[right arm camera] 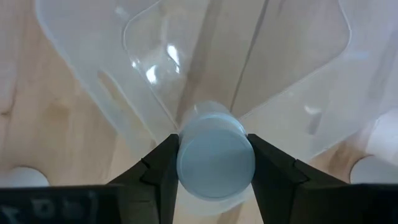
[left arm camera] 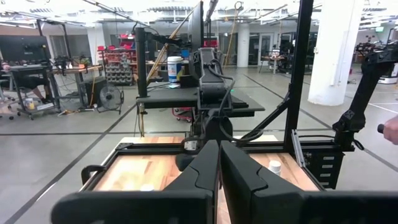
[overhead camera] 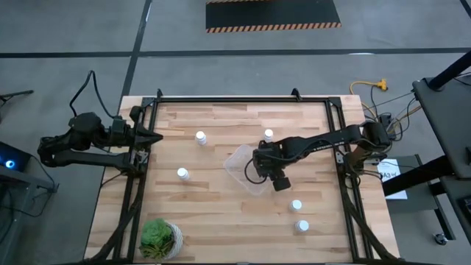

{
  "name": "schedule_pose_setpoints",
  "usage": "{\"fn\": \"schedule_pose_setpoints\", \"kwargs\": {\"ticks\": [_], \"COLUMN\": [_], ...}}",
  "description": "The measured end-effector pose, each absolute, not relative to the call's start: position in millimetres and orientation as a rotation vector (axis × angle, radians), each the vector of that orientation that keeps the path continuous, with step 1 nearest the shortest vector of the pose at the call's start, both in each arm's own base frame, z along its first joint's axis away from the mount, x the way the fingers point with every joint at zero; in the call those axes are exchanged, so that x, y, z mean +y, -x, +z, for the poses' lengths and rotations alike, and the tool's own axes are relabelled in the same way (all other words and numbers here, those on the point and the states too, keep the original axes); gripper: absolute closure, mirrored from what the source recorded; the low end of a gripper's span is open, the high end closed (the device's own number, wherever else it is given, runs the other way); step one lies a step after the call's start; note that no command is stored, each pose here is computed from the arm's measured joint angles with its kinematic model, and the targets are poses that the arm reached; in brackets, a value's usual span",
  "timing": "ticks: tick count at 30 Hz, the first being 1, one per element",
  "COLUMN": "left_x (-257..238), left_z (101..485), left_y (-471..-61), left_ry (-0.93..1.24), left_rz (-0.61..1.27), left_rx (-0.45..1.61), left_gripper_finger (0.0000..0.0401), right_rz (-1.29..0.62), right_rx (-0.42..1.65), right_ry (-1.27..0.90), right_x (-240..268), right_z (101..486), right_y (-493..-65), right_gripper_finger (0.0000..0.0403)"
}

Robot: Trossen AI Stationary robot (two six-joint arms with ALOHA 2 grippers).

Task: Pick and place pill bottles into a basket
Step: Put the white pill bottle into the transparent bin

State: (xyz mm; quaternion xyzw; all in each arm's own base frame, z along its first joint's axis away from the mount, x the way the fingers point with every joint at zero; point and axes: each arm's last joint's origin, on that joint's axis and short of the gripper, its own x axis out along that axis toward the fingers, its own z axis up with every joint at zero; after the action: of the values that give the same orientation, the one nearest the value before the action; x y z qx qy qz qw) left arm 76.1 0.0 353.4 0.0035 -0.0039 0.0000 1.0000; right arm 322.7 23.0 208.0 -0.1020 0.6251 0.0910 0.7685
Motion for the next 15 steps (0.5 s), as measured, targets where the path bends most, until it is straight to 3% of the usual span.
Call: {"fn": "schedule_pose_setpoints", "kwargs": {"ticks": [15], "left_x": [0.0], "left_z": [353.3], "left_y": [-76.2], "left_ry": [-0.007], "left_rz": [0.000], "left_rx": [-0.008], "left_gripper_finger": [0.0401], "right_rz": [0.233], "right_rx": [1.358], "right_ry": [0.260], "right_x": [22.2], "right_z": [206.8], "right_y": [-322.0], "right_gripper_finger": [0.0258]}}
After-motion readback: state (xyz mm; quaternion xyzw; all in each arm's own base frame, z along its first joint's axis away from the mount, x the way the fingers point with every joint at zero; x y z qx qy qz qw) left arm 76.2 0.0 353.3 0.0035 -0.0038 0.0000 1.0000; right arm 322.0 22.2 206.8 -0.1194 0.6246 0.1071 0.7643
